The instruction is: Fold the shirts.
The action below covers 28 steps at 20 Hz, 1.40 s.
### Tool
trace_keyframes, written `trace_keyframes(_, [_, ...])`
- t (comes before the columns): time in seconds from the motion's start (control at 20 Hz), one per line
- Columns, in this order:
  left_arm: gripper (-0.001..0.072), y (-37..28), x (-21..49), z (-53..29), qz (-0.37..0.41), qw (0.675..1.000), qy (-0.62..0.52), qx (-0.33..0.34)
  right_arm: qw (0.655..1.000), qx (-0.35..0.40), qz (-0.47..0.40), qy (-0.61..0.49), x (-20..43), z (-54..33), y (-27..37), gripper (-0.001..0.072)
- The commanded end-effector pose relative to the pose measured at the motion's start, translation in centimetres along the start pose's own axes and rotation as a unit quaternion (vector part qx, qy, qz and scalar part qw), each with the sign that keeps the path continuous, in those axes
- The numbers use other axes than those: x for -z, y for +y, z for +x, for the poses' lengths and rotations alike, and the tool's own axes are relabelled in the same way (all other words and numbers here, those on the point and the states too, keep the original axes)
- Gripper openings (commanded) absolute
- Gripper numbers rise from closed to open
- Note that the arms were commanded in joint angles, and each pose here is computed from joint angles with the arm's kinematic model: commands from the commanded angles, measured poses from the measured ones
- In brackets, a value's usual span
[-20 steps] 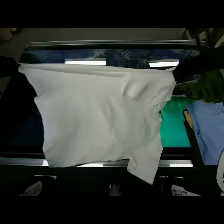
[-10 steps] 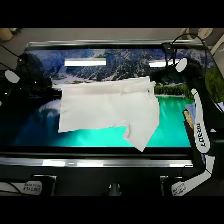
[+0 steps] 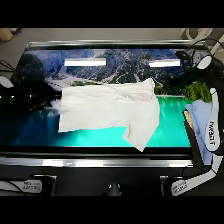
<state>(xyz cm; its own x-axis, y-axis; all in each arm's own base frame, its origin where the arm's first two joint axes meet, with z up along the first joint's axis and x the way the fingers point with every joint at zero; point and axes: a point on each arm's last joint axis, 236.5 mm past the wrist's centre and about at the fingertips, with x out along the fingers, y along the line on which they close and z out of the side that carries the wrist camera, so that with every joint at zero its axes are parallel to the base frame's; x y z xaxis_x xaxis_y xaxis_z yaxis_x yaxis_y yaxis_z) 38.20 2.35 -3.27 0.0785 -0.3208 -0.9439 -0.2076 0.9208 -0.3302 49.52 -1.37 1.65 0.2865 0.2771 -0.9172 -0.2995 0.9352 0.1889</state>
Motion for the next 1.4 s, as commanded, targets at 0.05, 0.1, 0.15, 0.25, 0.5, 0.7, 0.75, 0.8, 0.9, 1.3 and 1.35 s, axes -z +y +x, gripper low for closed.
trace_keyframes(0.05, [0.0538, 2.3, 8.3, 3.1, -0.041, 0.994, 0.092, 0.053, 0.990, -0.069, -0.021, 0.120, 7.3, -1.5, 0.5, 0.0430])
trace_keyframes(0.1, [0.0538, 2.2, 9.0, 4.0, -0.041, 0.992, 0.097, 0.065, 0.989, -0.074, -0.026, 0.123, 7.4, -1.5, 0.9, 0.0430])
trace_keyframes(0.15, [0.0538, 2.1, 9.4, 4.7, -0.042, 0.992, 0.097, 0.069, 0.989, -0.074, -0.028, 0.124, 7.3, -1.4, 1.0, 0.0430])
trace_keyframes(0.25, [0.0534, 1.1, 9.0, 5.9, -0.049, 0.992, 0.080, 0.087, 0.990, -0.074, -0.030, 0.120, 7.1, -1.3, 1.2, 0.0429])
trace_keyframes(0.5, [0.0501, -0.3, 8.6, 7.5, -0.043, 0.992, 0.072, 0.099, 0.990, -0.069, -0.040, 0.116, 6.9, -1.2, 0.9, 0.0429])
trace_keyframes(0.7, [0.0499, -1.3, 8.5, 8.4, -0.043, 0.990, 0.076, 0.109, 0.990, -0.065, -0.040, 0.118, 7.0, -1.2, 0.7, 0.0429])
trace_keyframes(0.75, [0.0465, -1.5, 8.4, 8.6, -0.041, 0.991, 0.074, 0.108, 0.990, -0.066, -0.040, 0.119, 7.0, -1.2, 0.8, 0.0429])
trace_keyframes(0.8, [0.0337, -1.6, 8.2, 8.7, -0.040, 0.991, 0.070, 0.106, 0.990, -0.066, -0.040, 0.119, 7.1, -1.3, 0.8, 0.0429])
trace_keyframes(0.9, [0.0250, -1.8, 7.9, 9.0, -0.045, 0.992, 0.064, 0.102, 0.989, -0.069, -0.040, 0.124, 7.3, -1.3, 0.9, 0.0429])
trace_keyframes(1.3, [0.0021, -2.5, 7.9, 8.6, -0.018, 0.993, 0.059, 0.103, 0.974, -0.127, -0.021, 0.189, 13.4, 1.3, 3.5, 0.0433])
trace_keyframes(1.35, [0.0021, -2.6, 7.9, 8.4, -0.012, 0.993, 0.055, 0.103, 0.971, -0.137, -0.008, 0.194, 14.8, 2.3, 4.2, 0.0433])
